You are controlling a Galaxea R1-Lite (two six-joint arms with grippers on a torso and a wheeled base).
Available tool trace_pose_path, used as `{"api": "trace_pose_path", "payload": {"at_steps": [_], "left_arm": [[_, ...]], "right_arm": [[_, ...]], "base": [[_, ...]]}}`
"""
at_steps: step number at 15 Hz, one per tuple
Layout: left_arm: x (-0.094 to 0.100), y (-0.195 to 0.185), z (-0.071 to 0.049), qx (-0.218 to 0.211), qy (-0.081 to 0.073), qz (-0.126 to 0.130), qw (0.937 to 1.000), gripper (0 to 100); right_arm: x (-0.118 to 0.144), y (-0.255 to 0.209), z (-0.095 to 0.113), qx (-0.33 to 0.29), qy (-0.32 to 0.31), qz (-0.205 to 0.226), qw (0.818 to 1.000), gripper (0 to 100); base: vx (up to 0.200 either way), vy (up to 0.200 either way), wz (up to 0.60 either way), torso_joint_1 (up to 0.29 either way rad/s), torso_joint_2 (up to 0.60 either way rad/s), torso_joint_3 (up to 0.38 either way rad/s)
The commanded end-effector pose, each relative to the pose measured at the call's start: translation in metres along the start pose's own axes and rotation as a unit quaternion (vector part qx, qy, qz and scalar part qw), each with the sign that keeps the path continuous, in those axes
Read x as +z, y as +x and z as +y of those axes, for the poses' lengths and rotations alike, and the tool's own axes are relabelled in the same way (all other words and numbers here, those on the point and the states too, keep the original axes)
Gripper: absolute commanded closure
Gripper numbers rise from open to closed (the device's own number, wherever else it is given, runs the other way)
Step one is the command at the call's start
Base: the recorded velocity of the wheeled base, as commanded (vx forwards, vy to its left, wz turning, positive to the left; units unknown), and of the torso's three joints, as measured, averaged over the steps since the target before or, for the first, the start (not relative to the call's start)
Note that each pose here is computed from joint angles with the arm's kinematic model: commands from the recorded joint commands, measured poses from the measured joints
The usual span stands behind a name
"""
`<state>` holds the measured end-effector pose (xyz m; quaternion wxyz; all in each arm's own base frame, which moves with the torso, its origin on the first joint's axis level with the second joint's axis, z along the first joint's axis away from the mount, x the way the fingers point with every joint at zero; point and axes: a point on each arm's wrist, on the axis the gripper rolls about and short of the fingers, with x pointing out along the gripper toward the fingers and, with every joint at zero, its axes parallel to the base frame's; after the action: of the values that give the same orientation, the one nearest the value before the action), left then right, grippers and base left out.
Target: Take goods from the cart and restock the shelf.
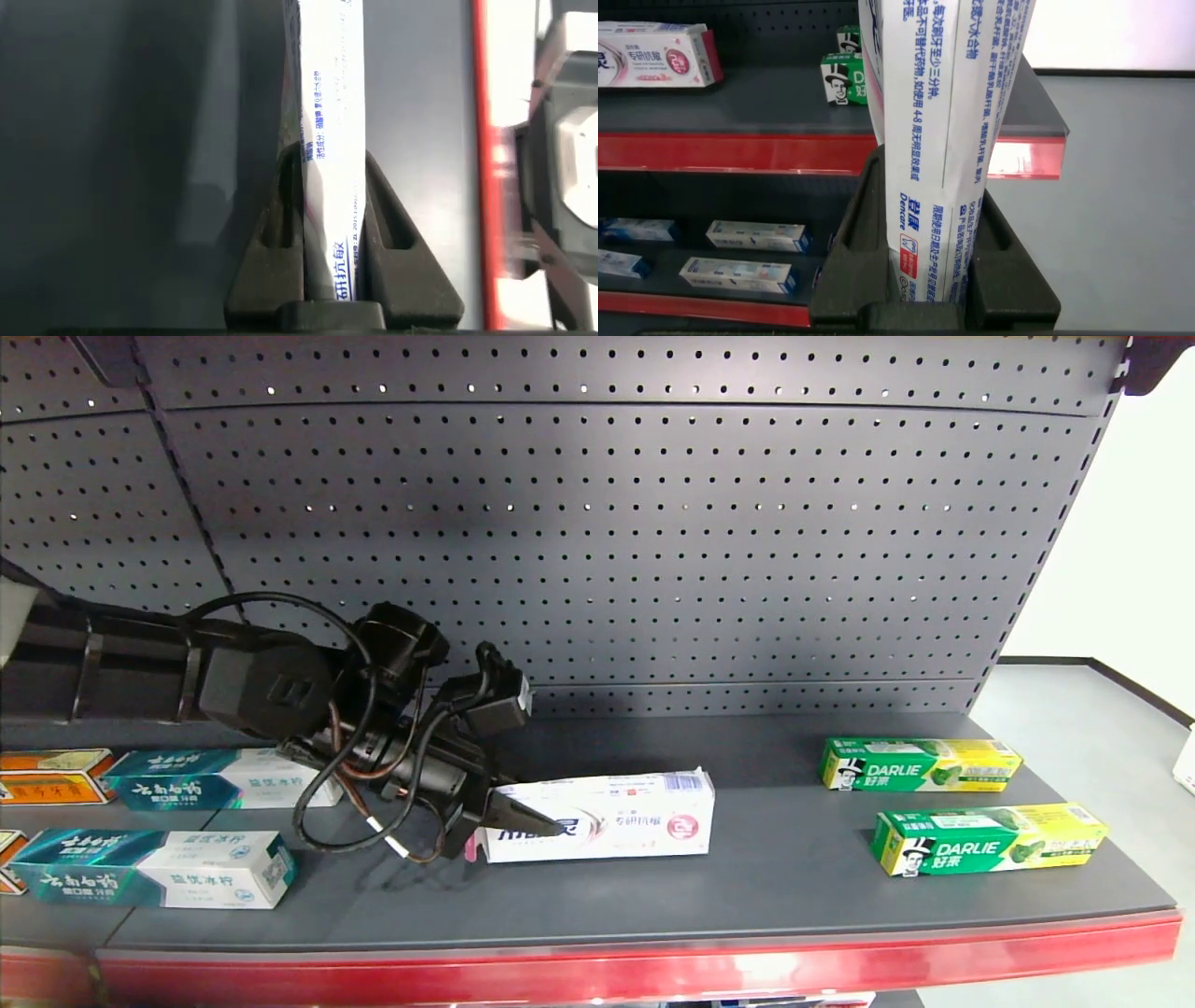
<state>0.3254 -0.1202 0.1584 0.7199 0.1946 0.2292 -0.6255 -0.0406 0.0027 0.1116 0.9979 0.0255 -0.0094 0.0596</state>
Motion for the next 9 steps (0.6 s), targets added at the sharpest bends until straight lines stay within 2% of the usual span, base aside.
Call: {"api": "trace_pose_path", "payload": {"at_steps": [1,4,9], "left_arm": [[0.003,-0.003,-0.015,-0.002,0.009,-0.003,0.9999,100],[-0.008,0.004,-0.030,-0.012,0.011,0.001,0.9999,100],[-0.014,0.006,-0.032,-0.011,0.011,0.001,0.9999,100]], "right_arm": [[0.000,0.000,0.000,0.000,0.000,-0.001,1.000,100],[0.000,0.000,0.000,0.001,0.000,0.000,1.000,100],[0.000,0.000,0.000,0.001,0.000,0.000,1.000,100]], "base": [[0.000,0.000,0.00,0.000,0.00,0.000],[0.000,0.000,0.00,0.000,0.00,0.000],[0.000,0.000,0.00,0.000,0.00,0.000]]}}
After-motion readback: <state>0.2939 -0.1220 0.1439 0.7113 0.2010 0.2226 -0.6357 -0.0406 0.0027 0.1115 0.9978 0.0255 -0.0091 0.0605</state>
